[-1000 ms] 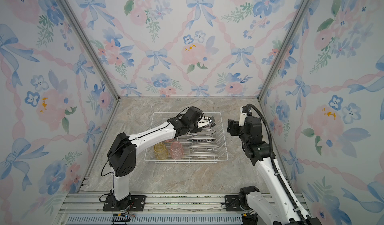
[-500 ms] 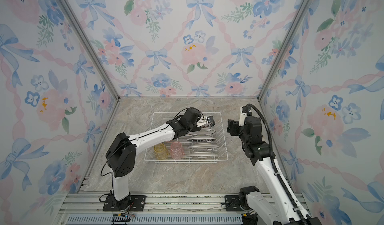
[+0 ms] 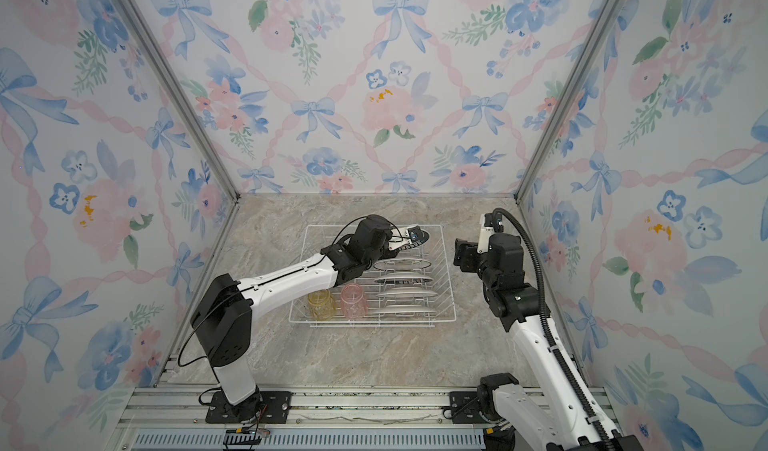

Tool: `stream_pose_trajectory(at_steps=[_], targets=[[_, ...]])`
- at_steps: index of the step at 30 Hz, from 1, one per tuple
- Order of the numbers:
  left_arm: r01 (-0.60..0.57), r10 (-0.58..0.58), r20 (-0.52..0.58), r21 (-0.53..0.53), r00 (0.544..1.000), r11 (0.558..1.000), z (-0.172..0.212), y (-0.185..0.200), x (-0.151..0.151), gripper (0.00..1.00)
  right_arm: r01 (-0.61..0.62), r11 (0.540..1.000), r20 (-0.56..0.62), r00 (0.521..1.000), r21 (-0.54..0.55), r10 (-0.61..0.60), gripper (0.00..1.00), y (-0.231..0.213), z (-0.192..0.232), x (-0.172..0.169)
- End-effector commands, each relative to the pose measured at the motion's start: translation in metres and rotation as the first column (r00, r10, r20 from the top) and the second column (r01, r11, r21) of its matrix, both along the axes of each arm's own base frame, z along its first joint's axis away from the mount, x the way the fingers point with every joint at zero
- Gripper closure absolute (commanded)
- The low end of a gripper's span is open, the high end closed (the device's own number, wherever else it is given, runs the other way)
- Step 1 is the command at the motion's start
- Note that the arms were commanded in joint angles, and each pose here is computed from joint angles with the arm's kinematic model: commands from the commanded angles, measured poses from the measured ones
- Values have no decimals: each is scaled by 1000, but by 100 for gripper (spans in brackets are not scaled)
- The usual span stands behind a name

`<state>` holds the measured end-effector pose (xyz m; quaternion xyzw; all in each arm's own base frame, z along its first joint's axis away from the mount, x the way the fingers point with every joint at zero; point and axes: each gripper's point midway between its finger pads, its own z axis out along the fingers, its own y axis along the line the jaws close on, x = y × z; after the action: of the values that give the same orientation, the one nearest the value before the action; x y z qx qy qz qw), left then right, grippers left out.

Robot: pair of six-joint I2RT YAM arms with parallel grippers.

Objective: Unload the mixed dishes from the dish rack

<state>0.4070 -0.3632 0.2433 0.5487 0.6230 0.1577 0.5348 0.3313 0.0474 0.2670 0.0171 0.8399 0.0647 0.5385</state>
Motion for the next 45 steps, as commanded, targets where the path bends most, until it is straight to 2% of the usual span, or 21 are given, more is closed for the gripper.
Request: stream_pose_trajectory(at_steps=[1,8,12,18,24,33,39,45], targets=[[0,9,89,-101,996,995,48,3,-4,100,-30,999,0,1000,19,30,20,8,-2,1],[46,-38,39,-211,998,976,78,3,-20,100,-145,986,42,989,76,143,21,27,4,3],[56,-62,-12,-293,998,955,92,8,-24,100,-206,968,72,978,142,197,31,33,7,3],[38,-93,-92,-481,991,876,118,32,-23,100,-275,925,127,960,262,249,39,35,11,4],[-33,3,-60,-507,998,861,122,53,-10,100,-281,917,106,959,285,261,44,37,2,9],[-36,-34,-103,-607,994,794,135,68,-6,100,-395,856,146,919,333,367,46,57,5,8],[-37,-39,-113,-595,993,803,129,68,-5,100,-395,844,122,918,362,377,46,62,-5,14],[-33,-52,-128,-586,990,810,120,64,-4,100,-410,846,101,911,341,401,47,71,-9,15]])
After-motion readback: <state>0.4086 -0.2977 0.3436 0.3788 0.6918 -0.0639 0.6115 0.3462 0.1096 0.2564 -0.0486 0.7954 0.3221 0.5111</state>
